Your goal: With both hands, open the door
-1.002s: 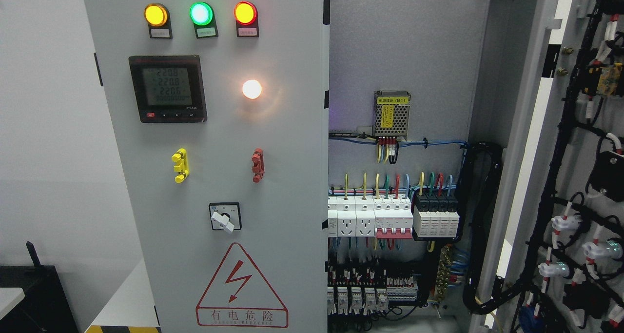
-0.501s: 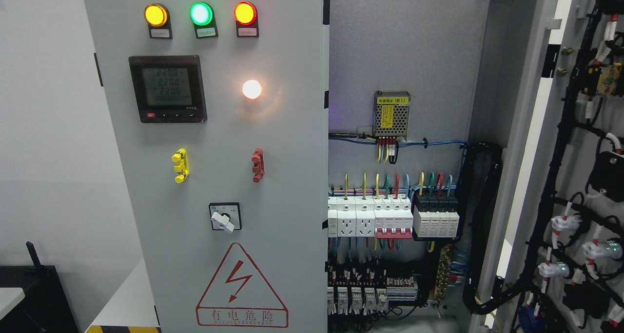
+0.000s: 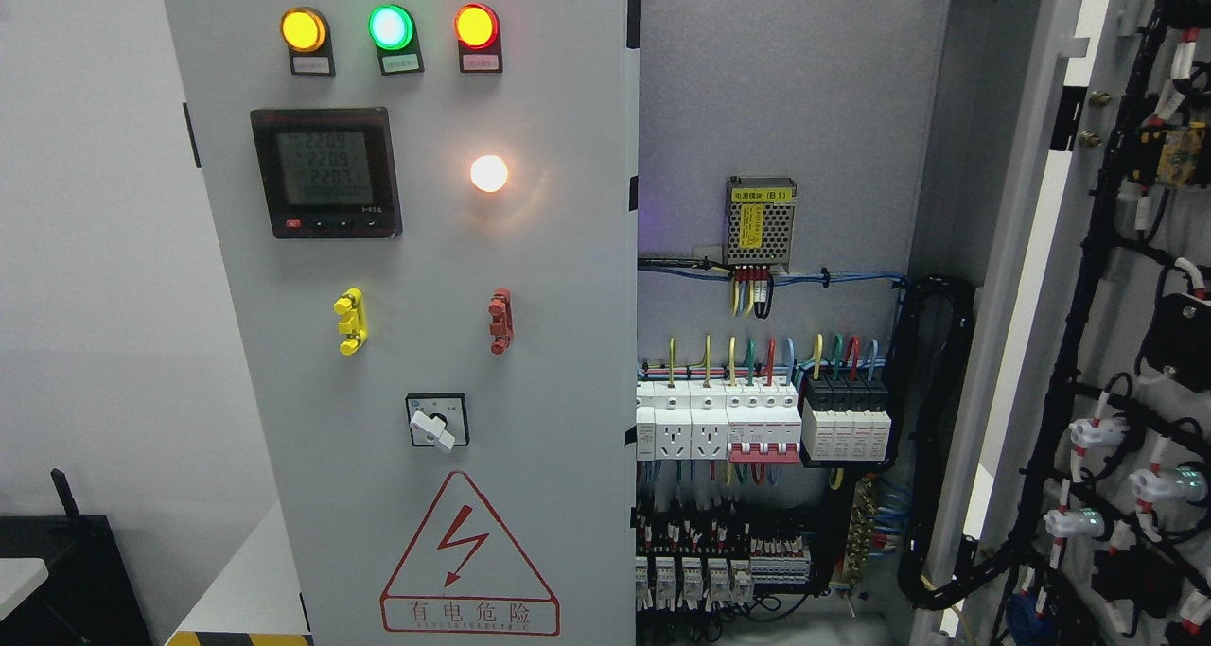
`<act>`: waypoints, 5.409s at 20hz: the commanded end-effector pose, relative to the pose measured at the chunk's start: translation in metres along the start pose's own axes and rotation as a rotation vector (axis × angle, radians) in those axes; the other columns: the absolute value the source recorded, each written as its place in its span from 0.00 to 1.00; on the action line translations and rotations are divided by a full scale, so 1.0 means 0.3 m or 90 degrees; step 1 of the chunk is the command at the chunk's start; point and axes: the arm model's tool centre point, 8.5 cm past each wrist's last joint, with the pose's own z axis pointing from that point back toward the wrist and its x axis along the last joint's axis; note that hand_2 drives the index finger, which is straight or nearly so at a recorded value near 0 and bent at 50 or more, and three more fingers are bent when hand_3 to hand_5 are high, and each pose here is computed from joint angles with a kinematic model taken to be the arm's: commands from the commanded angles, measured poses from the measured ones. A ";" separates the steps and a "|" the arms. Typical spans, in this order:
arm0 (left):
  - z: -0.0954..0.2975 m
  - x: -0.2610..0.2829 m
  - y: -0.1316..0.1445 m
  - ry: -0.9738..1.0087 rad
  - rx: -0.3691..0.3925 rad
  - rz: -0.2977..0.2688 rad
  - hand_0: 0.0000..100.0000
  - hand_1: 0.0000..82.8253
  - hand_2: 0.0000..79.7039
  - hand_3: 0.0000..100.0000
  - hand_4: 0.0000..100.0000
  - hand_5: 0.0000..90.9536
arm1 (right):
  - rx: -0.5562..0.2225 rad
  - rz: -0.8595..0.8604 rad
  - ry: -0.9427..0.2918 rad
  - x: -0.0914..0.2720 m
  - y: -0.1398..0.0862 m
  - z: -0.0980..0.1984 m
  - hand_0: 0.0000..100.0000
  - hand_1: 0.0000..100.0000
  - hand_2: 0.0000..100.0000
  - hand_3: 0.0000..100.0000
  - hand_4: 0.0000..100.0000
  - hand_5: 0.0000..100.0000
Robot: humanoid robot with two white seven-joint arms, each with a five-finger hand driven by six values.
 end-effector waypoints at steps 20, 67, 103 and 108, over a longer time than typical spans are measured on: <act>-0.009 0.039 -0.019 -0.038 -0.010 -0.001 0.00 0.00 0.00 0.00 0.03 0.00 | 0.157 0.123 -0.463 0.681 0.056 0.293 0.11 0.00 0.00 0.00 0.00 0.00; -0.010 0.039 -0.022 -0.038 -0.011 -0.001 0.00 0.00 0.00 0.00 0.03 0.00 | 0.204 0.182 -0.802 1.644 0.284 0.271 0.11 0.00 0.00 0.00 0.00 0.00; -0.010 0.042 -0.022 -0.038 -0.011 -0.001 0.00 0.00 0.00 0.00 0.03 0.00 | 0.184 0.187 -0.755 1.999 0.383 0.172 0.11 0.00 0.00 0.00 0.00 0.00; -0.010 0.039 -0.022 -0.038 -0.011 -0.001 0.00 0.00 0.00 0.00 0.03 0.00 | 0.197 0.181 -0.740 2.018 0.399 0.154 0.11 0.00 0.00 0.00 0.00 0.00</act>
